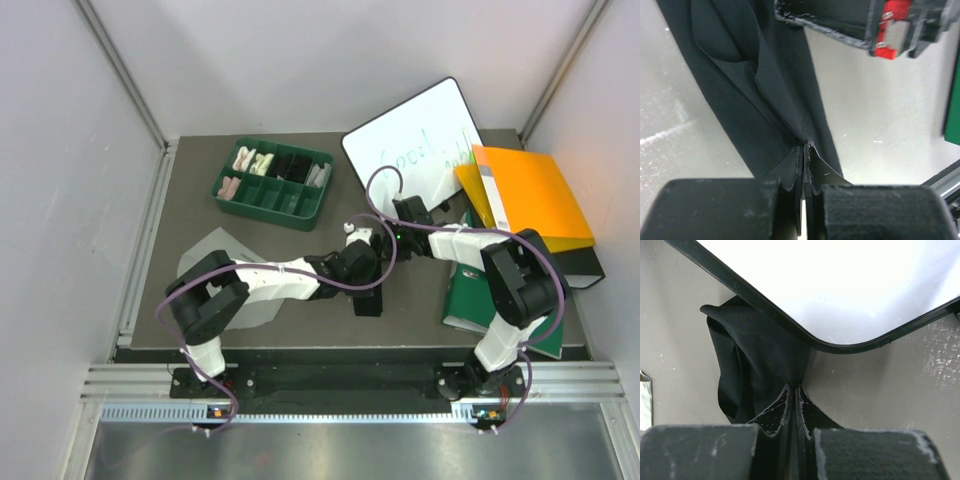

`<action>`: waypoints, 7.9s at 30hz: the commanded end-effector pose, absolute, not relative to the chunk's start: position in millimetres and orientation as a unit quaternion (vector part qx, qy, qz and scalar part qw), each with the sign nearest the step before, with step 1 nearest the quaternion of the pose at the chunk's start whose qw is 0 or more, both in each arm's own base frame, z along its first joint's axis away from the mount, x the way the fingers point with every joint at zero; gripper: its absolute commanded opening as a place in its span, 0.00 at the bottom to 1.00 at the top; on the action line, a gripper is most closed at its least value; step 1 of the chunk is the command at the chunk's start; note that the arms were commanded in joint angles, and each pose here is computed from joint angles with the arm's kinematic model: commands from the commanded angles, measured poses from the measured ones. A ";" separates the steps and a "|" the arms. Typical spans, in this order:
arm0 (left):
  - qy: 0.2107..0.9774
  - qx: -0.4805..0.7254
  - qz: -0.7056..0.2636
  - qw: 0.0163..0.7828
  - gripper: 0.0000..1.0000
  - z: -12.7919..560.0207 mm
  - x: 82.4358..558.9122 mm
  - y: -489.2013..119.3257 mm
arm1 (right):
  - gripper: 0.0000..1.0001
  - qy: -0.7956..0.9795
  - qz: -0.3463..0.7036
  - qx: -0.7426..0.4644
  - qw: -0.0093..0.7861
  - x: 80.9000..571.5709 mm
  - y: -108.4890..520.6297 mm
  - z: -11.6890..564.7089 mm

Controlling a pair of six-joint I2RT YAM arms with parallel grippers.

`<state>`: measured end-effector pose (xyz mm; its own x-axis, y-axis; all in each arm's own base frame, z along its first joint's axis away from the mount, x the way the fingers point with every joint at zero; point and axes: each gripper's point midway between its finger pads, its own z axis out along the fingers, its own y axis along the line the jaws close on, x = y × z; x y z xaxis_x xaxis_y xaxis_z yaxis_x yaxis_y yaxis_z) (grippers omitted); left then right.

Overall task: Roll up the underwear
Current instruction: Fold the underwear at the center of the board, then roll the underwear to the center of the board.

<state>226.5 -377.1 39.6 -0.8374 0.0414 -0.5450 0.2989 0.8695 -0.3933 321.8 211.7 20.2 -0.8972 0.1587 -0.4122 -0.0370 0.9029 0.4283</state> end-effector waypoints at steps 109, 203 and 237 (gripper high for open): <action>0.965 -0.058 -0.199 0.161 0.00 -47.2 167.3 -281.9 | 0.06 0.948 0.288 -0.037 0.130 199.7 230.3 19.4; 0.929 -0.029 -0.370 -0.016 0.16 37.7 161.7 -248.1 | 0.00 0.807 0.231 -0.478 0.259 91.1 351.1 15.2; 0.789 0.145 -0.522 0.287 0.52 86.0 171.1 -260.7 | 0.00 0.809 0.494 -0.319 -0.018 148.9 337.8 27.1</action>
<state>176.0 -248.5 65.3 -0.8475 -0.0895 -0.5231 0.4060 0.5254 -0.7477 141.7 332.1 19.9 -0.8033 -0.5226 -0.2855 -0.5135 0.3652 0.7765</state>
